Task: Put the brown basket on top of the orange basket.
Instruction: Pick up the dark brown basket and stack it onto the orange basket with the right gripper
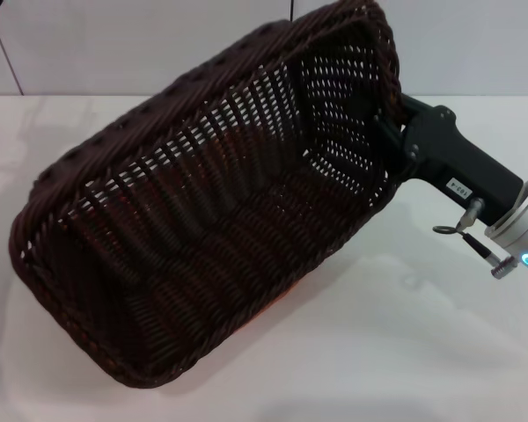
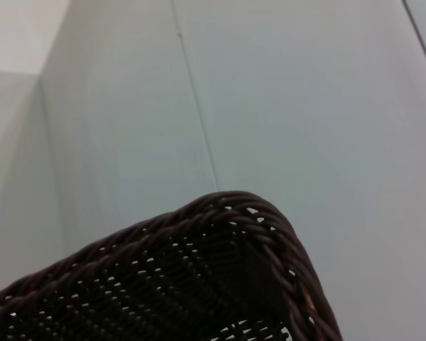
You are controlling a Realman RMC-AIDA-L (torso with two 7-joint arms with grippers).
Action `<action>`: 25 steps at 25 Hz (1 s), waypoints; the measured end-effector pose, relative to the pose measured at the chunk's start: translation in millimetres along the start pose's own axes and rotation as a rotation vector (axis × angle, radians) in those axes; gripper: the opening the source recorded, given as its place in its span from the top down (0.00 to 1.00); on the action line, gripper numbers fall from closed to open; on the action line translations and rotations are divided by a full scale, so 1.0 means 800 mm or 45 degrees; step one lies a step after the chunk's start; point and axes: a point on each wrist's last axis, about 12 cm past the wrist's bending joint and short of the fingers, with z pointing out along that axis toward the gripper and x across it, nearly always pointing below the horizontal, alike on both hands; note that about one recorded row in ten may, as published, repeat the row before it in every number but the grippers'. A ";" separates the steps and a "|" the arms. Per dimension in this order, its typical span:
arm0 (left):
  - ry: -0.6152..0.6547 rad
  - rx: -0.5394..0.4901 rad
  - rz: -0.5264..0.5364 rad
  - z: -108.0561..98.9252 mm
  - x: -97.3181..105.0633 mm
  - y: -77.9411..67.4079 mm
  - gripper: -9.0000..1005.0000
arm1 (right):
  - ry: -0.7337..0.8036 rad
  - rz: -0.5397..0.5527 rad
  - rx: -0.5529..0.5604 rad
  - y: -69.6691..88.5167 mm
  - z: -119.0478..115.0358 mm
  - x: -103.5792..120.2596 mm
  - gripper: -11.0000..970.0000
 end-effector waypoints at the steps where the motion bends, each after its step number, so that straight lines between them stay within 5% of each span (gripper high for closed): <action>1: -0.001 0.000 0.000 0.000 0.000 0.000 0.19 | 0.010 0.004 0.013 0.000 -0.001 0.002 0.84; 14: 0.011 0.012 0.009 0.002 0.001 -0.004 0.19 | 0.073 0.107 0.088 0.001 -0.018 0.018 0.84; 25: 0.009 0.019 0.002 0.005 0.001 -0.008 0.19 | 0.185 0.220 0.187 -0.018 -0.019 0.023 0.84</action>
